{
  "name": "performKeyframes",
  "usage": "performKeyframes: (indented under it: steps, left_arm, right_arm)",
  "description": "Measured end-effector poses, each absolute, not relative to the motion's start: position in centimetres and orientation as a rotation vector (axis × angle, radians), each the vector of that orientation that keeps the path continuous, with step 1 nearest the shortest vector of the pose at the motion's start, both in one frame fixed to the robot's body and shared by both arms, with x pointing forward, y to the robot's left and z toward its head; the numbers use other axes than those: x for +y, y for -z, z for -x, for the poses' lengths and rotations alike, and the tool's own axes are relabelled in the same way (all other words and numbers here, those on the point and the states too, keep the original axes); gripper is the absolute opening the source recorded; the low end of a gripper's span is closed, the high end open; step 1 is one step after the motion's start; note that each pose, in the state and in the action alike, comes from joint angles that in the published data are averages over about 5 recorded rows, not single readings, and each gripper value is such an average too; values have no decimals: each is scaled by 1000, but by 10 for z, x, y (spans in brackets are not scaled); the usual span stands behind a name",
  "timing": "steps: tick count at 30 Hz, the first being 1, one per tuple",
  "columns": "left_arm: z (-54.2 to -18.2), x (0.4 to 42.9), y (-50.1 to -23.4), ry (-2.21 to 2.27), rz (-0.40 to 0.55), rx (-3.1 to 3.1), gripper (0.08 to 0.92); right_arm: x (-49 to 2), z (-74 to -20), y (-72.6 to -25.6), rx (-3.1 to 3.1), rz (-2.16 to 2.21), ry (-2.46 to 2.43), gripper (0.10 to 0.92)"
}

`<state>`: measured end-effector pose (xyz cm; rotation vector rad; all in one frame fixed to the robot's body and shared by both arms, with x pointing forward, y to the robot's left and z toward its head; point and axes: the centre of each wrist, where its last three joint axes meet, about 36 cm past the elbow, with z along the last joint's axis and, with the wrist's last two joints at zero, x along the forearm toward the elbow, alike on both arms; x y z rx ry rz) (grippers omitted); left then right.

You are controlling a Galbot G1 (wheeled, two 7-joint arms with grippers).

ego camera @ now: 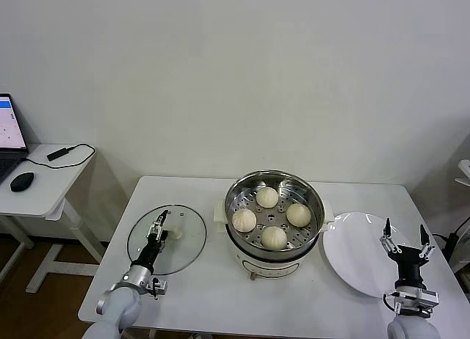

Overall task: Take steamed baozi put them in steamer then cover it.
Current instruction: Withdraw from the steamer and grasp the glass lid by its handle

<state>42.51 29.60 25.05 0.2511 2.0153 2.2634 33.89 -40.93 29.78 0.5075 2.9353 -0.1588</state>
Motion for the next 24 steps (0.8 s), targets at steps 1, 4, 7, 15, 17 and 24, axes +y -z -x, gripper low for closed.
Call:
performKeyframes:
  steps: [1, 4, 7, 15, 17, 24]
  left_arm:
    - [-426, 296, -250, -2264, -251, 2016, 823]
    - [-429, 295, -250, -2267, -251, 2018, 809]
    - [-431, 296, -248, -2272, -253, 2023, 747]
    - [-433, 301, -241, -2281, -255, 2052, 515]
    - [-433, 301, -239, -2279, -258, 2062, 463]
    - [-434, 300, -236, -2261, -273, 2099, 257]
  right_arm:
    - [-409, -339, -298, 2935, -508, 159, 823]
    - [-409, -339, -298, 2934, -509, 158, 823]
    - [-410, -339, -299, 2932, -510, 159, 823]
    - [-408, -340, -300, 2927, -507, 156, 823]
    - [-407, -340, -300, 2927, -507, 154, 823]
    - [-406, -339, -299, 2927, -504, 150, 823]
